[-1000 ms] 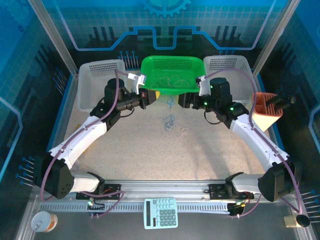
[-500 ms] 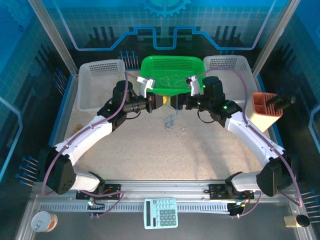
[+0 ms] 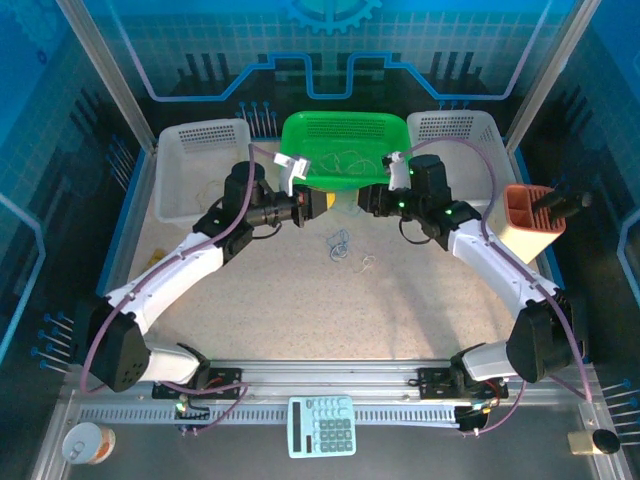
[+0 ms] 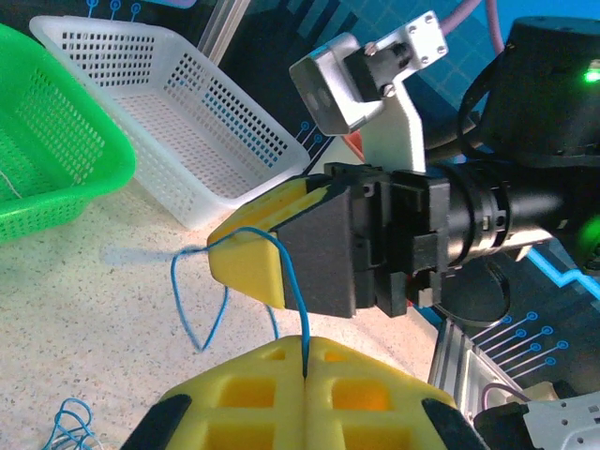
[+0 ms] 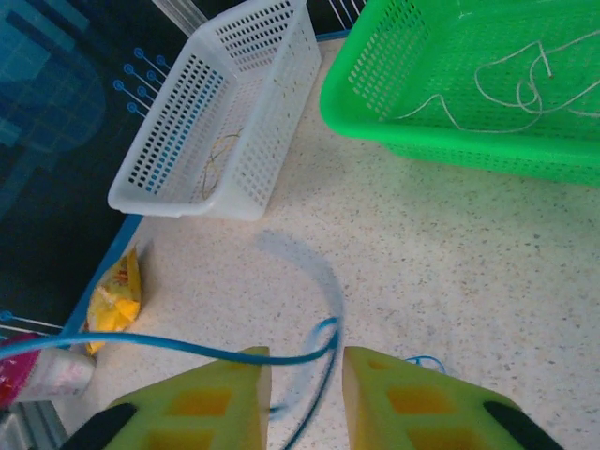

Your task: Untangle the cables

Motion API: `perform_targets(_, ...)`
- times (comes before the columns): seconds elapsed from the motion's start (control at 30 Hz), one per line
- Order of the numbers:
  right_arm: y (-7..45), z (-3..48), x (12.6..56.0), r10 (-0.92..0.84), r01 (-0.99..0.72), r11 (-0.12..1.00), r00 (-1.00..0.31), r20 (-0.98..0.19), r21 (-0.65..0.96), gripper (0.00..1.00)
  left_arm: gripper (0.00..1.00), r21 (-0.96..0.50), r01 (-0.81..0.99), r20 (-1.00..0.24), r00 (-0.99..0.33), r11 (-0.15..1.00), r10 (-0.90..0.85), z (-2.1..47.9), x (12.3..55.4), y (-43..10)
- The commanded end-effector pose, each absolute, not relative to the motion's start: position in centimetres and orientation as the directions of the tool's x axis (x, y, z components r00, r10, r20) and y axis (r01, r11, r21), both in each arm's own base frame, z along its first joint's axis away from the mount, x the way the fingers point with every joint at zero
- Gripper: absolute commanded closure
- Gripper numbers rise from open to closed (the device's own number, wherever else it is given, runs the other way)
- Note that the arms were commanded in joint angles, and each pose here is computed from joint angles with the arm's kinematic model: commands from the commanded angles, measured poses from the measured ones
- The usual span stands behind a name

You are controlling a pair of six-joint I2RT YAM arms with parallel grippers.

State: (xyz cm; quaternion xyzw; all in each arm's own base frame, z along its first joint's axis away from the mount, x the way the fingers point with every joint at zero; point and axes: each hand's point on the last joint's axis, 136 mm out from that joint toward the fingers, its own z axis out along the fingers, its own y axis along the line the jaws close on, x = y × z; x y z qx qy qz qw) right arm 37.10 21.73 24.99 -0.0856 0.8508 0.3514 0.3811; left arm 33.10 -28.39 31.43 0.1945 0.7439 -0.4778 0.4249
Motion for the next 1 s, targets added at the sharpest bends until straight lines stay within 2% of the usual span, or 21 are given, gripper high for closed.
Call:
perform_targets(0.0, 21.0, 26.1, 37.5, 0.150, -0.418, 0.739, -0.663, -0.734, 0.529, 0.88, 1.00, -0.556, 0.715, -0.816, -0.566, 0.425, -0.116, 32.2, 31.5, -28.6)
perform_targets(0.13, 20.5, 26.1, 37.6, 0.159, -0.406, 0.748, -0.660, -0.734, 0.526, 0.99, 1.00, -0.557, 0.712, -0.815, -0.568, 0.427, -0.116, 32.0, 31.4, -28.5)
perform_targets(0.47, 18.7, 26.5, 37.5, 0.200, -0.375, 0.753, -0.652, -0.731, 0.541, 1.00, 1.00, -0.553, 0.713, -0.817, -0.564, 0.432, -0.116, 31.9, 31.1, -28.2)
perform_targets(0.5, 19.0, 26.8, 37.1, 0.193, -0.392, 0.742, -0.652, -0.733, 0.544, 0.97, 1.00, -0.553, 0.712, -0.817, -0.565, 0.433, -0.115, 31.8, 31.1, -28.2)
perform_targets(0.63, 20.5, 28.2, 35.4, 0.158, -0.488, 0.682, -0.629, -0.761, 0.545, 0.50, 1.00, -0.553, 0.712, -0.816, -0.566, 0.432, -0.112, 31.7, 31.2, -28.3)
perform_targets(0.7, 21.4, 28.9, 34.3, 0.133, -0.538, 0.657, -0.606, -0.784, 0.528, 0.38, 1.00, -0.555, 0.712, -0.816, -0.567, 0.431, -0.113, 31.7, 31.2, -28.3)
perform_targets(0.8, 22.8, 29.6, 33.1, 0.086, -0.599, 0.632, -0.576, -0.813, 0.491, 0.29, 1.00, -0.558, 0.713, -0.814, -0.569, 0.426, -0.115, 31.8, 31.2, -28.4)
perform_targets(0.97, 24.2, 29.1, 32.6, 0.032, -0.625, 0.637, -0.564, -0.825, 0.451, 0.27, 1.00, -0.558, 0.717, -0.816, -0.566, 0.417, -0.120, 32.4, 31.2, -28.4)
